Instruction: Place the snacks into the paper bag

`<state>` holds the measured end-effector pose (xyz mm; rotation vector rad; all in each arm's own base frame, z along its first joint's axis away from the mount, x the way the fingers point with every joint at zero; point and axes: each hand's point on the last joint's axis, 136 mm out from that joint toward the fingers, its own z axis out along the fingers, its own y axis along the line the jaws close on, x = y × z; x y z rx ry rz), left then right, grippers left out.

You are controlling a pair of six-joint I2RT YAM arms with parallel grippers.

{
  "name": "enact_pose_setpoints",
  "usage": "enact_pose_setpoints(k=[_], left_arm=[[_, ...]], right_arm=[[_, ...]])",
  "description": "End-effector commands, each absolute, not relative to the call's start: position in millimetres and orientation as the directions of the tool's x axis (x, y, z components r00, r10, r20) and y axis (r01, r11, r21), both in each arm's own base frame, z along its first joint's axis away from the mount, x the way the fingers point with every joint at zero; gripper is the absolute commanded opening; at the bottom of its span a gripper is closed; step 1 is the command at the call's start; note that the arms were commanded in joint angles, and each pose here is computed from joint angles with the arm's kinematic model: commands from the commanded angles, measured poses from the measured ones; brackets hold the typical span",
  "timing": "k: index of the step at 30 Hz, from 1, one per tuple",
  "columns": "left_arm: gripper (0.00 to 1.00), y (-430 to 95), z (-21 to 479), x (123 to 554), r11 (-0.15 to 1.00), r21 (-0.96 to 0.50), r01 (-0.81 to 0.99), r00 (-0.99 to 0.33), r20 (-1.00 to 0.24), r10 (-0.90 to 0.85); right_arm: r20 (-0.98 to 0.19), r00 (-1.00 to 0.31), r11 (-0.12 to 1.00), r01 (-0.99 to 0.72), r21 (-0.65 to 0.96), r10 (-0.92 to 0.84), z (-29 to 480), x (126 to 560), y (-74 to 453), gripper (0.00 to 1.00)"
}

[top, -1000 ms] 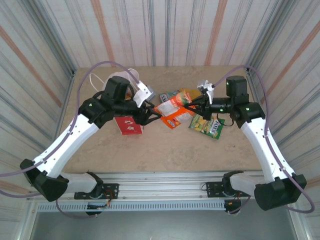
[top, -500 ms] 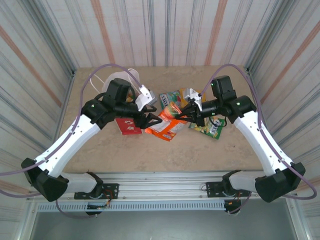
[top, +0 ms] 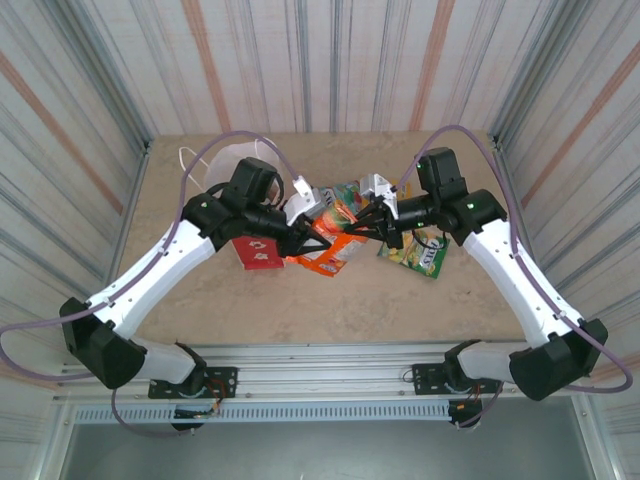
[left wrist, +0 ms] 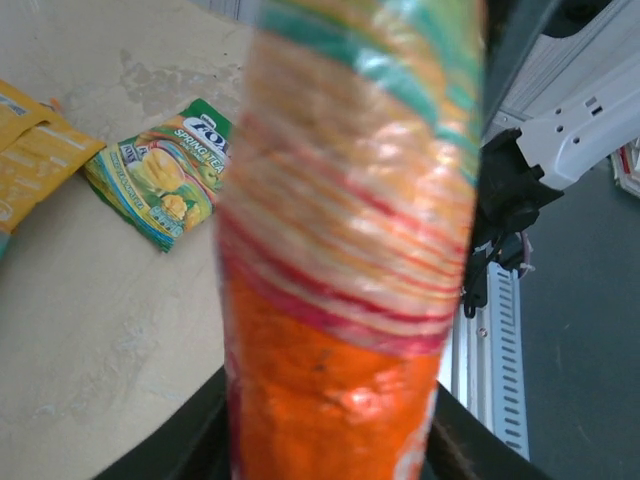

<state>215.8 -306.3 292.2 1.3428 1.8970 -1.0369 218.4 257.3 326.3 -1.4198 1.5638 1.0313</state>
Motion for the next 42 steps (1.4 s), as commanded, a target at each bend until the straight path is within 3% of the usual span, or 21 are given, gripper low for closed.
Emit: enact_pose_setpoints(k=[1,3,6,9,14,23,32,37,42], left_arm=[[0.26,-306,308,210,0.159,-0.241,0.957,-0.288,-0.83,0.478],[0.22,-304,311,212,0.17,-0.23,0.958,-0.284,-0.833,0.474],[0.15,-299,315,218,0.215,-0.199,0.956,-0.28,-0.836,0.472],[0.11,-290,323,231,0.308,-0.16,0.938,-0.294,-0.838,0.459],[0.07,-266,355,257,0.482,-0.073,0.873,-0.296,-0.865,0.405],[0.05,-214,443,313,0.777,0.158,0.609,-0.176,-0.929,0.326],[0.08,-157,502,360,0.941,0.18,0.288,-0.157,-0.96,0.232],[0.09,-112,502,372,0.984,0.147,0.104,-0.231,-0.958,0.168],[0.08,-89,465,368,0.991,0.115,0.067,-0.415,-0.9,0.132]], right_arm=[[-0.935,-0.016,0.053,-0.999,-0.003,-0.355,342,223,260,0.0],[-0.93,-0.026,0.09,-0.996,-0.008,-0.366,340,229,259,0.03],[-0.928,-0.067,0.214,-0.977,-0.015,-0.366,339,246,254,0.27],[-0.935,-0.147,0.413,-0.911,0.001,-0.322,342,272,240,0.44],[-0.958,-0.238,0.603,-0.792,0.097,-0.158,349,296,212,0.59],[-0.92,-0.389,0.627,-0.73,0.273,-0.052,322,307,214,0.62],[-0.877,-0.473,0.613,-0.718,0.328,-0.084,296,314,236,0.61],[-0.845,-0.524,0.614,-0.705,0.356,-0.112,281,316,243,0.6],[-0.817,-0.562,0.628,-0.684,0.37,-0.131,267,318,243,0.59]])
